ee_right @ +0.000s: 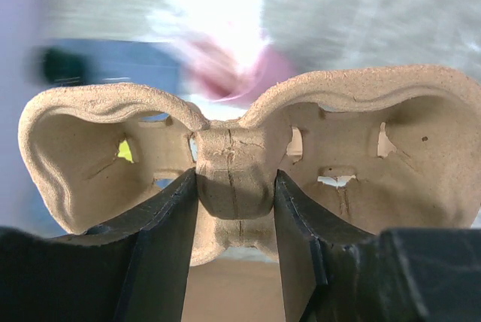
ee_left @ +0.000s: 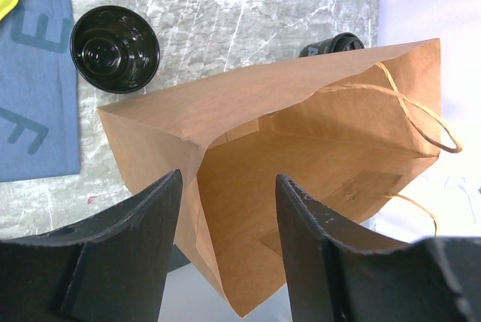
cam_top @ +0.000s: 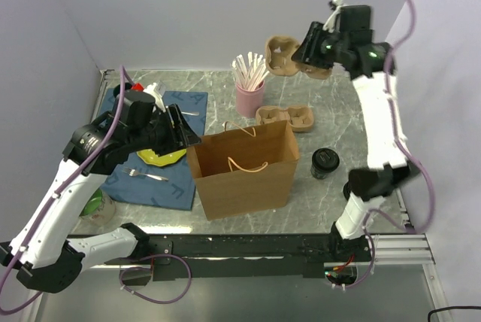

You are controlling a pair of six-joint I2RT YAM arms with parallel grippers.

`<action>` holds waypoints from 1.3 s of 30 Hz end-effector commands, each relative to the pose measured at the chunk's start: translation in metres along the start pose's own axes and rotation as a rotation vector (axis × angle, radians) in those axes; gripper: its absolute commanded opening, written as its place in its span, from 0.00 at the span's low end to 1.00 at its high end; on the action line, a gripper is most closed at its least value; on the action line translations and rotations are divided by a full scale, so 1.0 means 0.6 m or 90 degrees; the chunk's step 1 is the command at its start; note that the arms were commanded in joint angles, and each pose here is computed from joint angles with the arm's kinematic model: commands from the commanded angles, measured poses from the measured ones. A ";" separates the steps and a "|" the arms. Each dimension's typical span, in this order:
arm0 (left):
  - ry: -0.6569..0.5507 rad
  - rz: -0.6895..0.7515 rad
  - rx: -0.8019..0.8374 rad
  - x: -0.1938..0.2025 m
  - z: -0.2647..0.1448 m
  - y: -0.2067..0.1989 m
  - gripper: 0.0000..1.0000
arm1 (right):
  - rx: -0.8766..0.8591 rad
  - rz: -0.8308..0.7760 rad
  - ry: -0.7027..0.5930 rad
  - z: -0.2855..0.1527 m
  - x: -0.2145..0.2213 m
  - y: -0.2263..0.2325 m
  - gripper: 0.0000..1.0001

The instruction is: Pack the takeout coffee

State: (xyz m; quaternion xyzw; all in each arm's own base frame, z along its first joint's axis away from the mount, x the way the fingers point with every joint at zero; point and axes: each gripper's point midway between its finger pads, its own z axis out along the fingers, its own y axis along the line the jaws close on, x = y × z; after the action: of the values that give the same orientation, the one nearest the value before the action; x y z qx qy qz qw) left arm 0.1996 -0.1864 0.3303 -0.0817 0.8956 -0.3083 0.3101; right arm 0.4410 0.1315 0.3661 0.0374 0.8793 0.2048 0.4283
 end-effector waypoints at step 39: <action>-0.047 0.084 0.062 -0.019 -0.027 -0.022 0.51 | -0.535 0.093 0.175 -0.370 0.248 0.279 0.43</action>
State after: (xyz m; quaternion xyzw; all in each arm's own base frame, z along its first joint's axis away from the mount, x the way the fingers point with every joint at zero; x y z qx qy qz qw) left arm 0.1853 -0.1806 0.3323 -0.0298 0.8879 -0.3176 0.3315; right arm 0.1700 0.2557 0.4235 -0.0858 0.7781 0.5775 0.2316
